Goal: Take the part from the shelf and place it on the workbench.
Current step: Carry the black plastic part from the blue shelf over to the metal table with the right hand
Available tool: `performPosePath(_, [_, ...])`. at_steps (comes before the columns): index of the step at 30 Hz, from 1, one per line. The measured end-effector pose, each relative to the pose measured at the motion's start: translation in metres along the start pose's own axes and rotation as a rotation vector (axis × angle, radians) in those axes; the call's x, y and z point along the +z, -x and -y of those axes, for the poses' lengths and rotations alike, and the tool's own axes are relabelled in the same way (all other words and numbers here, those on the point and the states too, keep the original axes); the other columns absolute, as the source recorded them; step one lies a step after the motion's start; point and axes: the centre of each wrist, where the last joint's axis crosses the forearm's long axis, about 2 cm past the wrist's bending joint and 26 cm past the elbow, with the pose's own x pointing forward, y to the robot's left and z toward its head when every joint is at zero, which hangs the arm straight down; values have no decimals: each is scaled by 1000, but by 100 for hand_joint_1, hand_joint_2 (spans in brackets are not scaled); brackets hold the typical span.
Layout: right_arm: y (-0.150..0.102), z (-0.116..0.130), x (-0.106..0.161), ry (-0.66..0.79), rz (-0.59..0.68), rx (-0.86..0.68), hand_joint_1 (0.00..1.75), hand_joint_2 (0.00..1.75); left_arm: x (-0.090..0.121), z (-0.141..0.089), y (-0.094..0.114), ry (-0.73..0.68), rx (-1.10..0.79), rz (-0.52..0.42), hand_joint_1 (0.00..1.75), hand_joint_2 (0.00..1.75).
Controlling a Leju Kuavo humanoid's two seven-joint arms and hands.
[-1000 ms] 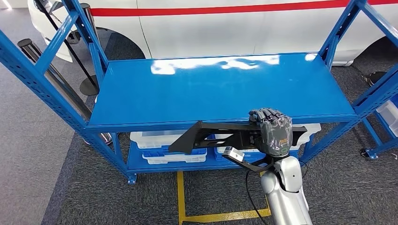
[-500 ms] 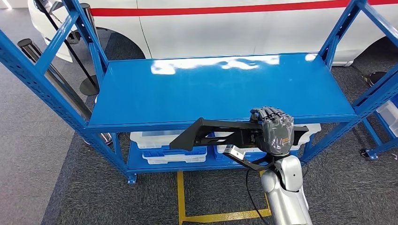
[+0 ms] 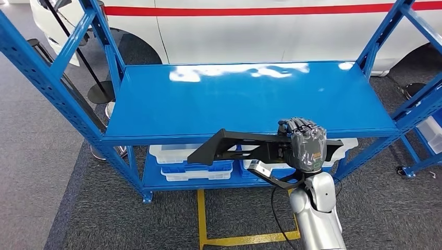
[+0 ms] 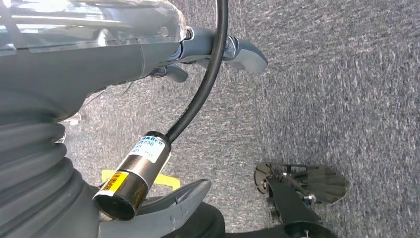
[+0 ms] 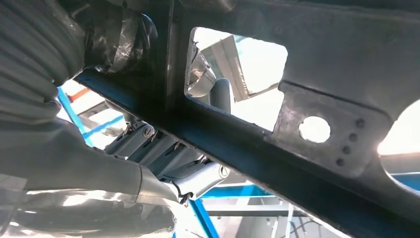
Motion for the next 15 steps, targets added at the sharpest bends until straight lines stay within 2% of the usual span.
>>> performPosePath(15, [1, 1, 1, 1, -10, 2, 173, 175, 0, 0, 0, 0, -4, -7, 0, 175])
